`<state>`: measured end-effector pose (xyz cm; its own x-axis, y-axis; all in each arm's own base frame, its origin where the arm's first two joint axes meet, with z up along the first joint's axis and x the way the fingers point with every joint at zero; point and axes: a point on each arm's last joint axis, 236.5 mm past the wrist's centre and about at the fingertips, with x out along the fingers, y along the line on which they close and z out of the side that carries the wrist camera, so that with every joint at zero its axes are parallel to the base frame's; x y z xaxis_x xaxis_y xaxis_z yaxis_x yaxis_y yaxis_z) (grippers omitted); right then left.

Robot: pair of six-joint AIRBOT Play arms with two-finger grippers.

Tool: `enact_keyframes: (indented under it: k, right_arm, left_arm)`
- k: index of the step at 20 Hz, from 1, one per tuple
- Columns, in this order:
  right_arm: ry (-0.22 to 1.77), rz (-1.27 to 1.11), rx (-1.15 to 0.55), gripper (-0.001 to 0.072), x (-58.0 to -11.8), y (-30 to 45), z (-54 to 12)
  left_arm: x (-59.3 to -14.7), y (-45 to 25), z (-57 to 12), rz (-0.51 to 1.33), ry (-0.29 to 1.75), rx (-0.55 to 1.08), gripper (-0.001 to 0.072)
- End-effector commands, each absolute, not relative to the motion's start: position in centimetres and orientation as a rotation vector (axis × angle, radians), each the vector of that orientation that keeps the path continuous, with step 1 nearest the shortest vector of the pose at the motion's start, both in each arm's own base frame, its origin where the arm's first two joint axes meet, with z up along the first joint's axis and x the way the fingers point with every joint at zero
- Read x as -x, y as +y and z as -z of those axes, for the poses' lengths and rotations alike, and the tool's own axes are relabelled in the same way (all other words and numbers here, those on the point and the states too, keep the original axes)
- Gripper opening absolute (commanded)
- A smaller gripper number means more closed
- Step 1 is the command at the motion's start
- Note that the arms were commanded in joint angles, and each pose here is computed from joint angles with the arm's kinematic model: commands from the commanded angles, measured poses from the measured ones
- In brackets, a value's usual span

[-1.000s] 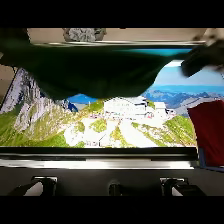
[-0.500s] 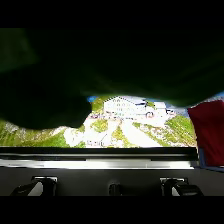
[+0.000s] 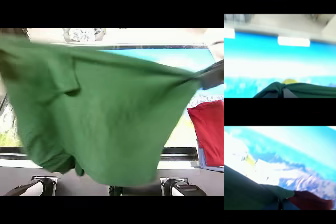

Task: Fold the shirts.

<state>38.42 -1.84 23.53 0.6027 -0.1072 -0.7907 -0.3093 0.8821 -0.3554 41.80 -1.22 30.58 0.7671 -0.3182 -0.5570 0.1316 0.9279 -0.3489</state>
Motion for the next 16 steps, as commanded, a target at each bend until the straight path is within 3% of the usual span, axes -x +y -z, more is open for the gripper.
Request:
enact_keyframes:
  k: [1, 4, 9, 12, 16]
  right_arm:
    - [1.149, -0.216, 0.457, 0.0046, -45.4, -0.6, -9.0]
    - [1.013, -0.208, 0.320, 0.0044, -53.3, 1.7, -2.7]
    - [0.690, -0.104, 0.251, 0.0044, -61.2, 1.5, -4.0]
    - [0.721, -0.103, 0.252, 0.0044, -60.9, 1.3, -3.1]
    - [0.892, -0.126, 0.337, 0.0044, -57.1, 0.4, -2.2]
  left_arm:
    - [-45.4, -2.0, -11.6, 0.279, 1.068, 0.357, 0.0028]
    - [-49.6, -2.3, -2.2, 0.244, 1.131, 0.410, 0.0030]
    - [-57.3, -0.6, 0.0, 0.127, 0.883, 0.541, 0.0030]
    - [-57.7, -0.3, -0.4, 0.128, 0.855, 0.514, 0.0030]
    - [-53.4, -1.6, -1.5, 0.234, 1.012, 0.393, 0.0030]
